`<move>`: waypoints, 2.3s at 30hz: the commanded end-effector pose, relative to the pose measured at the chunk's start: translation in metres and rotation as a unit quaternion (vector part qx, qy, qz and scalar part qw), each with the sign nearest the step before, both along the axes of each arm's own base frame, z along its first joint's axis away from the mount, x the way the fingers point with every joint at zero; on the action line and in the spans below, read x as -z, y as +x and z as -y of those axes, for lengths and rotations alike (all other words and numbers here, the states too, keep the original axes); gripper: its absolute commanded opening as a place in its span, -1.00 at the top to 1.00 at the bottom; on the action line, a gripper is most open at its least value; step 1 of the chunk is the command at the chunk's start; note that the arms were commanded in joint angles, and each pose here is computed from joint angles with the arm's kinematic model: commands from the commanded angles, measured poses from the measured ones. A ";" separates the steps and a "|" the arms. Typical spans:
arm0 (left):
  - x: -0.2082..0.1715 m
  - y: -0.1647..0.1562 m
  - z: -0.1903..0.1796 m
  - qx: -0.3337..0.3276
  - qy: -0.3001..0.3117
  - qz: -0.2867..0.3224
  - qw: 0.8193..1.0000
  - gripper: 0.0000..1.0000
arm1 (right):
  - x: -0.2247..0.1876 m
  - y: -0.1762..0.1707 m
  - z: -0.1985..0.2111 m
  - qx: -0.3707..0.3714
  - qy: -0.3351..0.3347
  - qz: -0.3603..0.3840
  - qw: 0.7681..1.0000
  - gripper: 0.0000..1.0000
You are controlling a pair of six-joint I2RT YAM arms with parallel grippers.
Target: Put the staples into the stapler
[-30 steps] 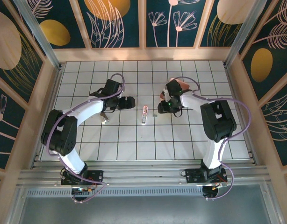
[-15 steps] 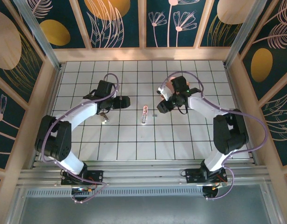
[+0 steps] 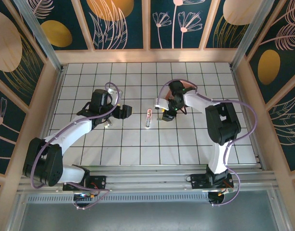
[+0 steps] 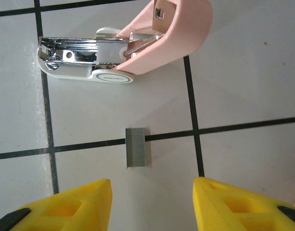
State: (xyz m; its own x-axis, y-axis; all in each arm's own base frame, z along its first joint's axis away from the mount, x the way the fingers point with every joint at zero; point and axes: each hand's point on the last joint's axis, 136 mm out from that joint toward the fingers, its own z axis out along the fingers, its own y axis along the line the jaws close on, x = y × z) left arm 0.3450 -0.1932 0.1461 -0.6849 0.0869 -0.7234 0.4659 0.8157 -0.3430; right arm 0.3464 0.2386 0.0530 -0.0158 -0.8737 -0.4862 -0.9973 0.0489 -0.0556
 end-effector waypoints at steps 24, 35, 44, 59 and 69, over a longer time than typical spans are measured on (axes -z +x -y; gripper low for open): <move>0.003 0.007 0.011 0.049 0.010 0.008 0.999 -0.50 | 0.047 -0.008 -0.012 -0.034 -0.054 -0.032 0.997 0.47; -0.009 0.012 0.013 0.063 0.020 0.035 0.997 -0.49 | 0.027 -0.001 -0.013 -0.003 -0.031 -0.030 0.999 0.75; -0.058 0.003 0.028 0.155 0.018 0.177 0.972 -0.43 | -0.063 -0.001 -0.031 0.111 0.147 -0.033 0.982 0.75; -0.112 -0.038 0.079 0.337 0.090 0.418 0.839 -0.33 | -0.199 -0.060 -0.047 0.235 0.481 -0.251 0.806 0.81; -0.128 -0.054 0.101 0.357 0.063 0.483 0.797 -0.22 | -0.221 -0.071 -0.039 0.248 0.539 -0.290 0.751 0.81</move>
State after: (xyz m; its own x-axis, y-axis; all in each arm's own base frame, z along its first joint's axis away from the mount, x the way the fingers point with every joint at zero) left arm 0.2997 -0.2869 0.2578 0.3303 0.3750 -0.8662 0.8577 0.2638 0.4413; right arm 0.2816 0.2792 0.2478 -0.6958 0.1301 -0.7063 -0.6771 0.2092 0.7056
